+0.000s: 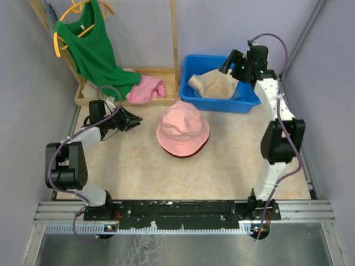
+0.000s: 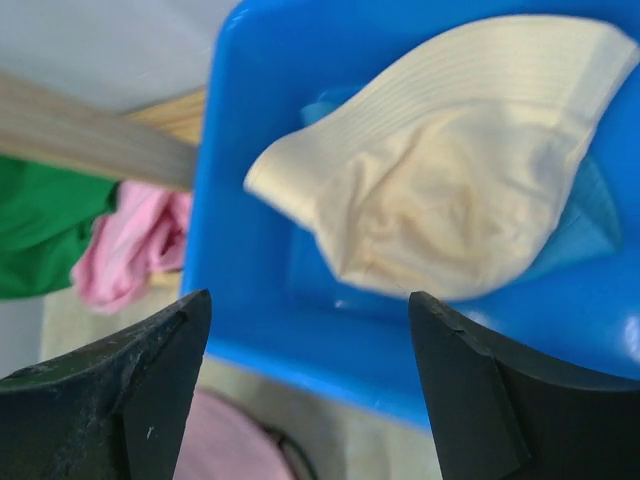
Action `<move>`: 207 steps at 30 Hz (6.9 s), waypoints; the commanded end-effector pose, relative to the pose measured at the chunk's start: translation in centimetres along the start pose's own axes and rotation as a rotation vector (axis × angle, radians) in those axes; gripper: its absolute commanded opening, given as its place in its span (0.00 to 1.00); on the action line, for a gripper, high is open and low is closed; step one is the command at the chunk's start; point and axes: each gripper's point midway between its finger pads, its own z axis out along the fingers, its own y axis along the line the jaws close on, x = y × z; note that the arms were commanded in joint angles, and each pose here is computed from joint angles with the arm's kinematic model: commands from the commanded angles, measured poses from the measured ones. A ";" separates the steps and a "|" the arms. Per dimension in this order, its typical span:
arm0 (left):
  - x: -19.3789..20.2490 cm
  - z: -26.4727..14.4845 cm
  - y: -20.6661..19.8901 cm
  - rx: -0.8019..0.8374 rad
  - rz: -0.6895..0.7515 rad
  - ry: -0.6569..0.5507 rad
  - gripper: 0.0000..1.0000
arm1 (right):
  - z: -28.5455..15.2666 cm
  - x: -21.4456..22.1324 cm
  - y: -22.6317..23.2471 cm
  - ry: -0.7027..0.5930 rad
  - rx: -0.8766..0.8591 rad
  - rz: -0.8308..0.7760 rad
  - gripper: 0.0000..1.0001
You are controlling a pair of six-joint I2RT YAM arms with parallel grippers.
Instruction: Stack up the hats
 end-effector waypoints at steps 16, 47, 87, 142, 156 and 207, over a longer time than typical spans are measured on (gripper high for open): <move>-2.2 0.5 0.3 -0.054 0.008 -0.014 0.38 | 9.2 4.4 -12.8 0.302 0.449 -0.095 0.97; -2.0 -1.0 0.7 -0.080 0.000 -0.033 0.29 | 7.6 -4.5 -9.5 -0.018 0.355 -0.040 0.00; -1.7 -1.0 0.7 -0.075 -0.015 -0.026 0.29 | 9.5 -2.5 -2.2 0.069 0.068 -0.106 0.65; -1.0 -1.5 0.9 -0.075 -0.015 -0.026 0.28 | 7.0 3.8 -18.0 0.262 0.427 -0.216 0.76; -1.8 -2.5 -2.6 0.004 0.024 -0.028 0.28 | 2.2 -0.2 -13.3 0.125 0.381 -0.193 0.00; 3.3 1.1 -35.3 0.715 0.899 -0.101 0.86 | -18.6 -9.8 20.1 -0.110 -0.664 0.228 0.00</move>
